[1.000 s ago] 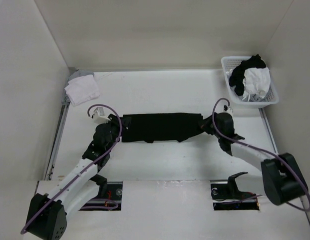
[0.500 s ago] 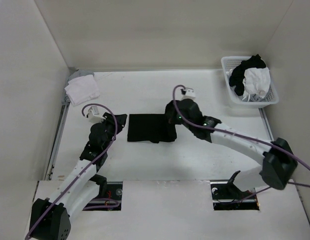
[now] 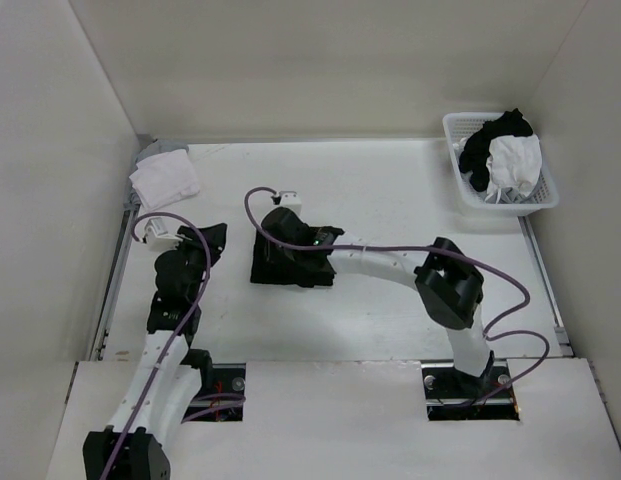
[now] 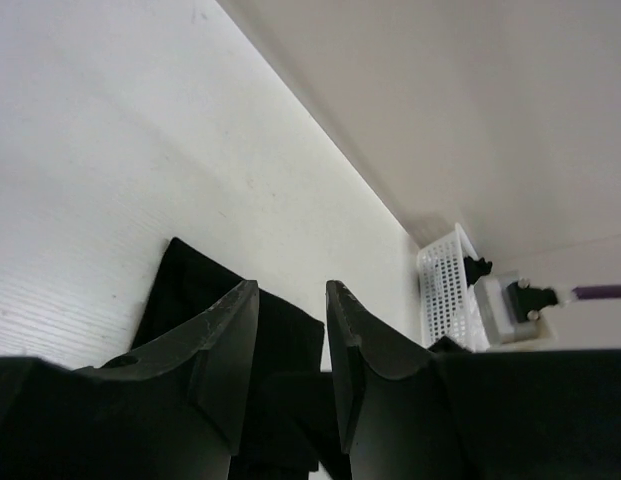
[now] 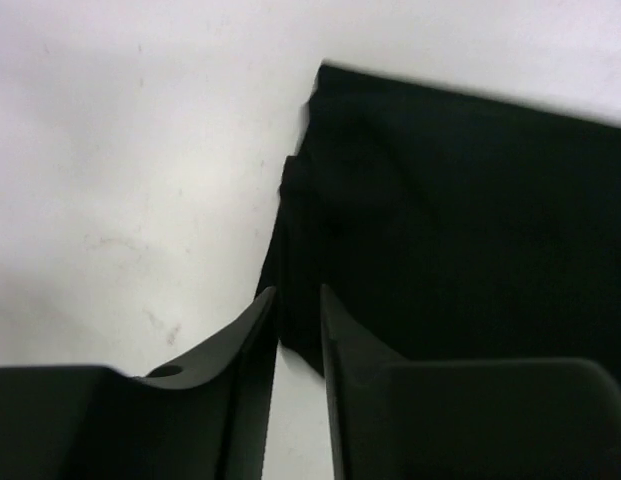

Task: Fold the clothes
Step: Fold the tank top

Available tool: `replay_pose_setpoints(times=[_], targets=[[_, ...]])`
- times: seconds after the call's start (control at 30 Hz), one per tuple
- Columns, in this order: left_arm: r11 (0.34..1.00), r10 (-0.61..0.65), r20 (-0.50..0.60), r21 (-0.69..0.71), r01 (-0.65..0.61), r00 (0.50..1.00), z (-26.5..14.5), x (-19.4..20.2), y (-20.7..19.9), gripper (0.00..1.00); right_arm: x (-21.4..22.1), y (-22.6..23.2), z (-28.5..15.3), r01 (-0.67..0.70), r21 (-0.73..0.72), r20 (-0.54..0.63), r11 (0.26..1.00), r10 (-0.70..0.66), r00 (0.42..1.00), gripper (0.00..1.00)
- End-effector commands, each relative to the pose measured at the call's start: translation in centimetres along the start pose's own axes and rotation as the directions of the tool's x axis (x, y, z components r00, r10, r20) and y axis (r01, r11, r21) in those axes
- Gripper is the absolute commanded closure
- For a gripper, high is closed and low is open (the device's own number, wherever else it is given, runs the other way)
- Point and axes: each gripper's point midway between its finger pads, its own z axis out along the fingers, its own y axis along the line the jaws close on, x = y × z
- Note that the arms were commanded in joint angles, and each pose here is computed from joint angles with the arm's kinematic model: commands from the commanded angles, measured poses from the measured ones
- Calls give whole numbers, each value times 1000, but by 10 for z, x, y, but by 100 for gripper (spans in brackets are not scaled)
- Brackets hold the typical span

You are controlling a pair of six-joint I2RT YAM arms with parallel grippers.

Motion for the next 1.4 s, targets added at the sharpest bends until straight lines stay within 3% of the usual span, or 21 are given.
replay_pose_setpoints(times=[0.0,0.1,0.17,0.2,0.33,0.47,0.6,0.67,0.83,1.0,1.17,1.2,1.37], targets=[[1000,-12,-14,14,12,1000,-1,1,2,68,-11,44,-21,-47,-150,18,988,50,999,67],[1000,3,-35,13,-2,999,4,6,-1,68,-19,49,-47,-87,-238,31,967,97,995,53],[1000,18,-59,23,-17,998,7,14,-5,68,-32,29,-62,-103,-246,73,964,124,990,52],[999,28,-75,30,-25,997,10,20,-8,68,-36,16,-66,-109,-237,90,965,134,987,56],[995,85,-178,61,-75,980,24,62,-25,67,-31,-51,-71,-147,-151,128,978,166,978,95],[987,158,-266,69,-144,951,31,108,-29,63,-17,-108,-84,-186,-101,164,977,200,966,99],[980,195,-243,75,-182,950,24,106,-22,54,-1,-145,-108,-161,-89,216,983,177,960,86],[972,234,-196,59,-227,952,17,93,-14,48,2,-161,-117,-174,-81,248,981,189,950,74],[936,284,-185,-161,-314,941,11,67,41,42,-8,-187,-128,-220,-61,338,974,227,913,45],[928,260,-111,-246,-280,959,3,38,61,37,-46,-198,-134,-247,-44,425,968,242,872,31],[915,246,-64,-313,-254,967,2,13,76,36,-71,-210,-136,-253,-20,474,967,232,850,24],[915,238,-59,-321,-245,969,3,10,78,35,-71,-216,-134,-262,-3,474,965,232,849,0],[903,221,-115,-350,-248,968,12,17,87,33,-48,-257,-115,-304,136,443,943,217,870,0]])
